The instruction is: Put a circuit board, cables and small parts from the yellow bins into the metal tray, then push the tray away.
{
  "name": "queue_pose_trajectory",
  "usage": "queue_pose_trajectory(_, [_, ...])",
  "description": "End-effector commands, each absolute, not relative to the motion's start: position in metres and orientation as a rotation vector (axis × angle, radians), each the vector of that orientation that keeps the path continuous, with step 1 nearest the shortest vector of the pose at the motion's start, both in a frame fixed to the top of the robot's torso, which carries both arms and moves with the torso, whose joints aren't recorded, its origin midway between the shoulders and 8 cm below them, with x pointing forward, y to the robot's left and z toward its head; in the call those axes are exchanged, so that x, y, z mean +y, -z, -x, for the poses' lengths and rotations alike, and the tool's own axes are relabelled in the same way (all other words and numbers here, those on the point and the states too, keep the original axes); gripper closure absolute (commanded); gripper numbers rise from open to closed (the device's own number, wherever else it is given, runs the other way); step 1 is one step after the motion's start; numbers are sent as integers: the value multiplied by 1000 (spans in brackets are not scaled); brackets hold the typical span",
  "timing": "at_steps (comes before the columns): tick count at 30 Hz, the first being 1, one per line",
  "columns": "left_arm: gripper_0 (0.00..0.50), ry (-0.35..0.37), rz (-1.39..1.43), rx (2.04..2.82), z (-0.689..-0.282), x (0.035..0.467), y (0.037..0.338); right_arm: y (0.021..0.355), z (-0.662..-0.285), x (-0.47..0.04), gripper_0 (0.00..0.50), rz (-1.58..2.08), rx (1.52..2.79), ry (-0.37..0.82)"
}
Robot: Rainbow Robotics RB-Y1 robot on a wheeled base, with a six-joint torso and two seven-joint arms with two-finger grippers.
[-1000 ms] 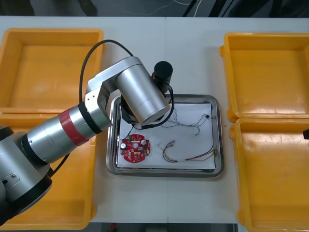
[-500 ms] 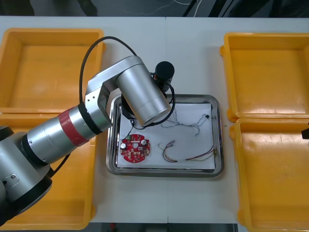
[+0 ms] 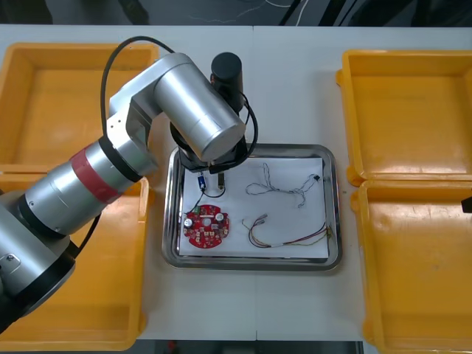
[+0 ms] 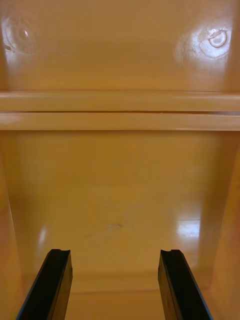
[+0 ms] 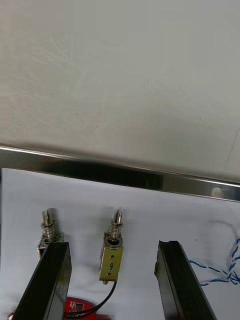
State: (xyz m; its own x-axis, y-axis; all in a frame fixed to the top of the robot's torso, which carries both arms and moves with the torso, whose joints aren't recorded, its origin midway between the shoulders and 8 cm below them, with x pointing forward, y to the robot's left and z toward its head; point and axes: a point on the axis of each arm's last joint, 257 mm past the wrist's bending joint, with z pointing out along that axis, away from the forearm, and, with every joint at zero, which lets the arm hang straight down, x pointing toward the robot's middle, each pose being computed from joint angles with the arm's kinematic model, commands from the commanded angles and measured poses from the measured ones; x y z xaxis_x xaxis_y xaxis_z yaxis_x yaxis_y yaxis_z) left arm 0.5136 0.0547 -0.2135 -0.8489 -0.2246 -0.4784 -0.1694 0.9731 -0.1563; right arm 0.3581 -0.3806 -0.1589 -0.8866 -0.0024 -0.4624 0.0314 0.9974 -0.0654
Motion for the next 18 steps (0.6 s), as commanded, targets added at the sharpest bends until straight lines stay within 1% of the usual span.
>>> queue_pose_trajectory(1, [0, 205, 316, 2532, -529, 70, 152, 152, -355, -381, 0, -66, 2633, 88])
queue_pose_trajectory(3, [0, 217, 324, 2540, -526, 82, 141, 152, -355, -381, 0, -66, 2633, 88])
queue_pose_trajectory(9, [0, 224, 354, 2563, -517, 118, 113, 152, -355, -381, 0, -66, 2633, 88])
queue_pose_trajectory(10, [0, 224, 354, 2563, -517, 118, 113, 152, -355, -381, 0, -66, 2633, 88])
queue_pose_trajectory(12, [0, 222, 371, 2573, -512, 137, 99, 157, -352, -382, 0, -79, 2649, 79])
queue_pose_trajectory(18, [0, 160, 326, 2633, -497, 176, 82, 148, -356, -382, 0, -85, 2624, 69])
